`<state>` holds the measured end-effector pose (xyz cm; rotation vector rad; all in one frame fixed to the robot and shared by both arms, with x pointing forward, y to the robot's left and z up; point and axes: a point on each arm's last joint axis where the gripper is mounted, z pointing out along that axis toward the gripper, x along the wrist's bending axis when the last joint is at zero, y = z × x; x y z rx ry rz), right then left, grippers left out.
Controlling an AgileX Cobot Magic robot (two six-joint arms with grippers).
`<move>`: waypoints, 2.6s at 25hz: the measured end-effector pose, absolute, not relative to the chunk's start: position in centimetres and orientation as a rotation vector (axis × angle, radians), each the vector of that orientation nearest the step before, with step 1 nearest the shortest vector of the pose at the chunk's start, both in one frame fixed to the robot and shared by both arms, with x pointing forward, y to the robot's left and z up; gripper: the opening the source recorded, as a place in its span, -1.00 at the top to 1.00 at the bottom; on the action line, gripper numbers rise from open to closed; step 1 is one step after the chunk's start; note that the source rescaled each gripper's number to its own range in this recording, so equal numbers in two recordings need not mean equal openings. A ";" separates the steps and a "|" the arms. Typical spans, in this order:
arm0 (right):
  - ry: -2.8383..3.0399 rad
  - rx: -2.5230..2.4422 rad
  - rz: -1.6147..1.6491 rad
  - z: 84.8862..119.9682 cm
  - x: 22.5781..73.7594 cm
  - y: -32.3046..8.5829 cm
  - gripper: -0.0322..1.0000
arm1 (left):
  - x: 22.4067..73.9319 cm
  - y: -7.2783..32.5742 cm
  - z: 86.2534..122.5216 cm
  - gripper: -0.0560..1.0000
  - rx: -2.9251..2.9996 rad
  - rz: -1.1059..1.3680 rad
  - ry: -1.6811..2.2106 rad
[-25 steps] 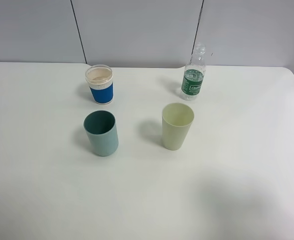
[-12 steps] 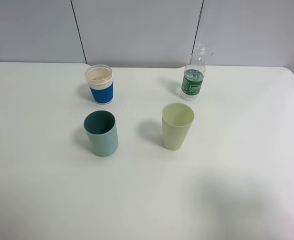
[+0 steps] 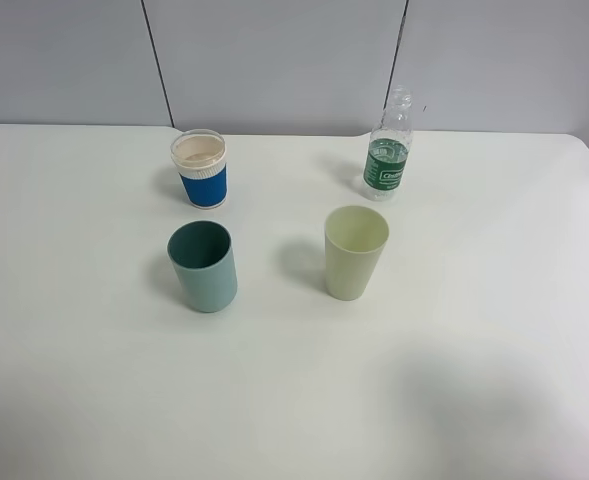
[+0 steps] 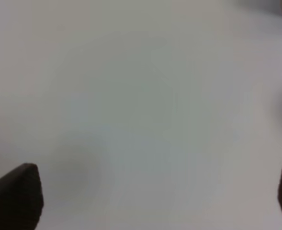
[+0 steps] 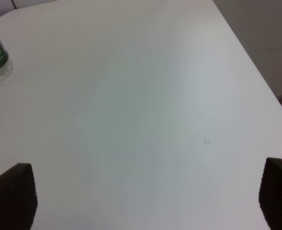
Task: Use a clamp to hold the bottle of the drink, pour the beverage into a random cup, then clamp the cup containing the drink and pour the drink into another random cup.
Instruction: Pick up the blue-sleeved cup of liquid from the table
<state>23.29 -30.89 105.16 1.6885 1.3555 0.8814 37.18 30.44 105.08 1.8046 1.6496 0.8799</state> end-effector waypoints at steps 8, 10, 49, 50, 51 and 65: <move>1.356 1.688 0.881 105.2 23.3 -30.9 -0.70 | 41.6 30.2 103.2 -1.00 1.807 0.858 1.639; 1.356 1.688 0.881 105.2 23.3 -30.9 -0.70 | 42.4 30.2 102.8 -1.00 1.803 0.860 1.631; 1.356 1.688 0.881 105.2 23.3 -30.9 -0.70 | 52.9 29.6 93.5 -1.00 1.707 0.868 1.176; 1.356 1.688 0.881 105.2 23.3 -30.9 -0.70 | 53.1 29.7 93.4 -1.00 1.701 0.853 1.147; 1.356 1.688 0.881 105.2 23.3 -30.9 -0.70 | 53.4 29.9 93.2 -1.00 1.697 0.836 1.130; 1.356 1.688 0.881 105.2 23.3 -30.9 -0.70 | 58.4 30.5 91.3 -1.00 1.901 0.676 0.834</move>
